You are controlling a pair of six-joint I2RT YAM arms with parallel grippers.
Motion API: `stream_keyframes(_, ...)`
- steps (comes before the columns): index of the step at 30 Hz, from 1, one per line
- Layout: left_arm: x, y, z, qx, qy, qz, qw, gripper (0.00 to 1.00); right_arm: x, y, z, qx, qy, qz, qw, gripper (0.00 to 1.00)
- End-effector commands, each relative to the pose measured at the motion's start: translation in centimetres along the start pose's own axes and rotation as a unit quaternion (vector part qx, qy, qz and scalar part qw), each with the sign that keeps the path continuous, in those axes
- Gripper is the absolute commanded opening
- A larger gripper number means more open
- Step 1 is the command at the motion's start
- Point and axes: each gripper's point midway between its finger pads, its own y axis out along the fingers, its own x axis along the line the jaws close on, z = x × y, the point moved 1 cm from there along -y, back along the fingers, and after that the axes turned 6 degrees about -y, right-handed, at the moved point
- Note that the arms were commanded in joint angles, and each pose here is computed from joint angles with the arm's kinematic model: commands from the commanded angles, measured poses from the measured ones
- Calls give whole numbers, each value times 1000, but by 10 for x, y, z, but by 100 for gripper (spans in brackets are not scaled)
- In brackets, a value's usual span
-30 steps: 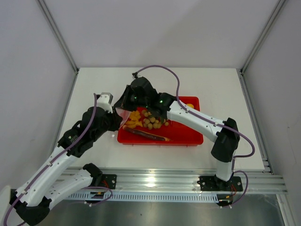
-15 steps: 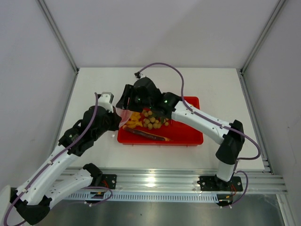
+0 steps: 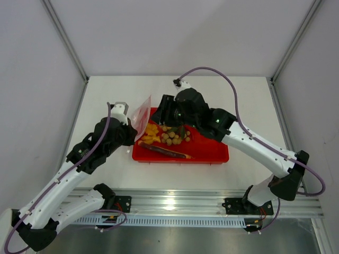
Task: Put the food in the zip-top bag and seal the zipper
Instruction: Open the zipper of the food storage bag.
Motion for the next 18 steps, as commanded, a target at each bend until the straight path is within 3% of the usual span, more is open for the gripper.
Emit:
stream_keyframes(1,-15,-9,-21,-27,-17,27,999,1,-11,22,15,21,-3,15,1000,52)
stream_keyframes(12,-19,-16,-19,-28,-21,47,998,1,-21,84,37,61,10,19,998,48)
stream_keyframes(15,-19,-15,-19,-30,-20,49,998,1,-20,85,39,65,8,20,998,34)
stream_keyframes(16,-18,-14,-16,-27,-19,47,998,1,-18,84,39,65,6,18,998,17)
stream_keyframes(18,-18,-14,-17,-29,-14,50,998,11,-10,77,37,54,1,17,998,0)
